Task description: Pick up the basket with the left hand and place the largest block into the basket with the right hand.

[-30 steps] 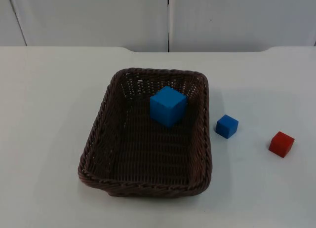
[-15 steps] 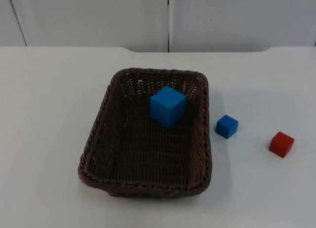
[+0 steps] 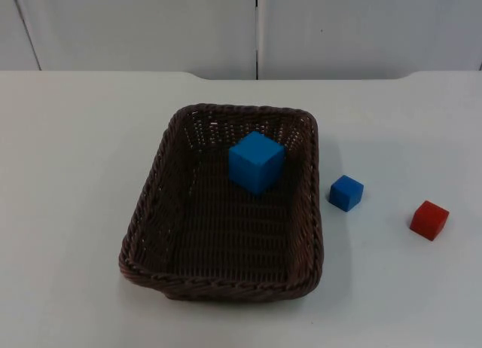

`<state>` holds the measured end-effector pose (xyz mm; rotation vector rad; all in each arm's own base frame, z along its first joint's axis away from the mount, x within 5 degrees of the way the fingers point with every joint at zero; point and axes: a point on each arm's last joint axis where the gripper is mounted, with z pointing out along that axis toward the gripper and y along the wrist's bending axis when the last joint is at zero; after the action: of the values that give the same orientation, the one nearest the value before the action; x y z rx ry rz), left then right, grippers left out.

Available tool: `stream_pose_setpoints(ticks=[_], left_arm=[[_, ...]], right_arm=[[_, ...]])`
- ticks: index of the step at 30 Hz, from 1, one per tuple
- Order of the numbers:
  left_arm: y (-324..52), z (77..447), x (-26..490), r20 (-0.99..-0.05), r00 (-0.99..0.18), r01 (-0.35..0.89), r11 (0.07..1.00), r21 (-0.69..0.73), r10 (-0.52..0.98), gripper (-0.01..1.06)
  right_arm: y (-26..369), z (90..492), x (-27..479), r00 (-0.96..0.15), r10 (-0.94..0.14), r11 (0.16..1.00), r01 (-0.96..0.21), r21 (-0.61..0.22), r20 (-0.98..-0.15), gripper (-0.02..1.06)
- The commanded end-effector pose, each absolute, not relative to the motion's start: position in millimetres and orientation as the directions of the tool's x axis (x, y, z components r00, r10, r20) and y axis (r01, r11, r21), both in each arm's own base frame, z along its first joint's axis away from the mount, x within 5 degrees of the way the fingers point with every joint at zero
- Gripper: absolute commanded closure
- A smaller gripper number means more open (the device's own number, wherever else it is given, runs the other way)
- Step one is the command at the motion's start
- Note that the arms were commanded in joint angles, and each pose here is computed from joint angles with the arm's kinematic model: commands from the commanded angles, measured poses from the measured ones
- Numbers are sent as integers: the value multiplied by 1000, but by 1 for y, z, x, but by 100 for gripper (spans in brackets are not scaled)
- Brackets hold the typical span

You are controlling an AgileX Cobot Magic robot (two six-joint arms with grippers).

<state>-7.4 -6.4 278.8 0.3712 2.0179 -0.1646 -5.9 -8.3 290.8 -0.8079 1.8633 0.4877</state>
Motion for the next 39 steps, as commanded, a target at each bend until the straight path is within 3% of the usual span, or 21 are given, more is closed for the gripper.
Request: stream_pose_setpoints(ticks=[1,39], left_arm=[[-6,277,-7,-885,-432,317,948,30,172,15],[-4,275,-6,-882,-450,283,959,7,140,15]], right_arm=[[-9,291,-6,-263,-307,696,-717,-28,-915,19],[-9,281,-1,-303,-340,720,-693,-39,-891,19]])
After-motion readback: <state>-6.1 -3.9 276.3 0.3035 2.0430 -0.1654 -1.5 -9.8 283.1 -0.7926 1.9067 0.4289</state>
